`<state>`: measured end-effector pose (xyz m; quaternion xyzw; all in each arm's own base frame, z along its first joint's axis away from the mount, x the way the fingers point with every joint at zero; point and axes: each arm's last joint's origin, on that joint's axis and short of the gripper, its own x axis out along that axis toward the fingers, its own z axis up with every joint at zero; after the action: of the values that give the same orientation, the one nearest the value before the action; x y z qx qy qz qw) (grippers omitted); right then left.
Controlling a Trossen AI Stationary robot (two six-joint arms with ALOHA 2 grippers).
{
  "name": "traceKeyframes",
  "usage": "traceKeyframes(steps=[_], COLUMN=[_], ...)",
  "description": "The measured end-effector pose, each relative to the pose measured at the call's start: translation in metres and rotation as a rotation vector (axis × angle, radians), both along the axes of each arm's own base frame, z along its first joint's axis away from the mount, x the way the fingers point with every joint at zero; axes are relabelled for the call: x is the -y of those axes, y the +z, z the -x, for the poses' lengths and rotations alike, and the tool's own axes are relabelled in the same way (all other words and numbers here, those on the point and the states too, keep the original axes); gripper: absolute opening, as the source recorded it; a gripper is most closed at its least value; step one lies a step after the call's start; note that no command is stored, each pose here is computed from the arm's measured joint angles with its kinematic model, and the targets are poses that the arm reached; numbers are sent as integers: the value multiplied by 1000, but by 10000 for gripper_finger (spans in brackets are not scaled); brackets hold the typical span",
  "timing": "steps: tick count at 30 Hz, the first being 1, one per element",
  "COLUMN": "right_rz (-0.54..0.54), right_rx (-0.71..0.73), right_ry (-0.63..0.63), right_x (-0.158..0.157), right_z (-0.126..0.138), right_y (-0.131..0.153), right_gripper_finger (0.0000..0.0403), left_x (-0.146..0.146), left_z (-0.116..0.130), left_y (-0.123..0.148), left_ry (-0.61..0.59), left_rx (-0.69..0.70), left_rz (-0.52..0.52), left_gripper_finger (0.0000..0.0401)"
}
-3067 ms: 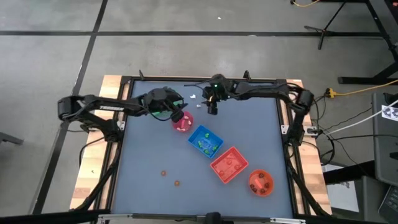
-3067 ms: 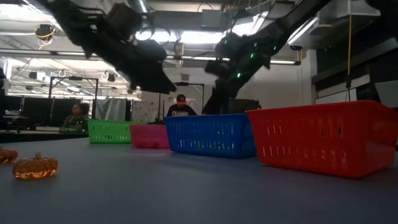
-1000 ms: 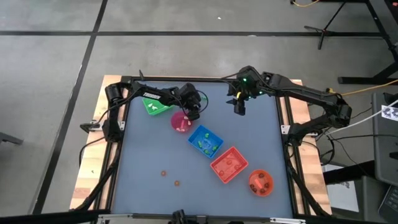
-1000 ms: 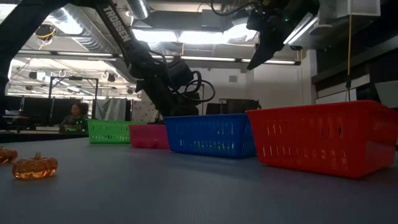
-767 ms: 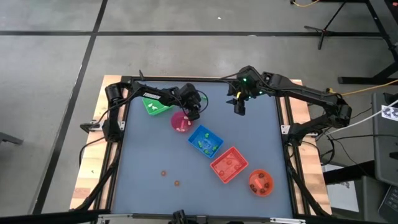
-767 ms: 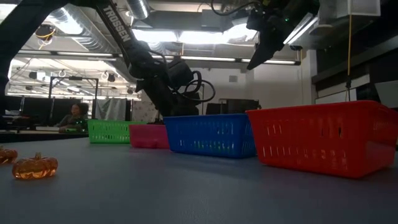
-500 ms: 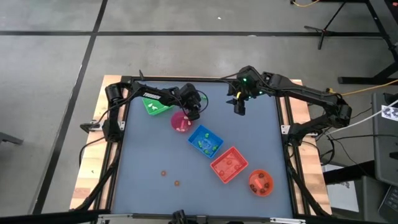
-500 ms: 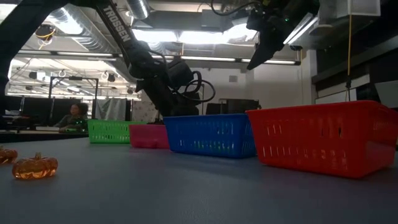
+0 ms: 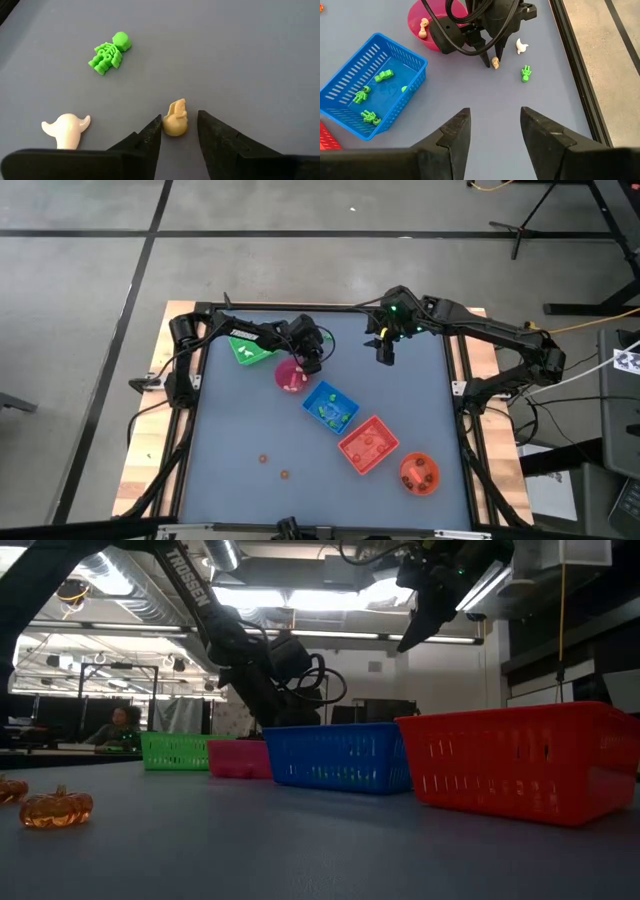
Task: Sort Halloween decoration
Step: Put the light brown skull toy into the light red bin
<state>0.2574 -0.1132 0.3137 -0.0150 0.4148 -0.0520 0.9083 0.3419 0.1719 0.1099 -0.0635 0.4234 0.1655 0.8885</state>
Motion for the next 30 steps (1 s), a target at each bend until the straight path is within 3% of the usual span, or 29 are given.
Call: traceKeyframes(steps=[30], right_rz=[0], right_rx=[-1], right_ry=[0], right_x=[0], right_z=[0], right_y=[0], right_gripper_finger=[170], left_x=[0], left_z=[0], left_y=[0], left_ry=[6], left_rx=[-3], left_rz=[-4], left_gripper_finger=[46])
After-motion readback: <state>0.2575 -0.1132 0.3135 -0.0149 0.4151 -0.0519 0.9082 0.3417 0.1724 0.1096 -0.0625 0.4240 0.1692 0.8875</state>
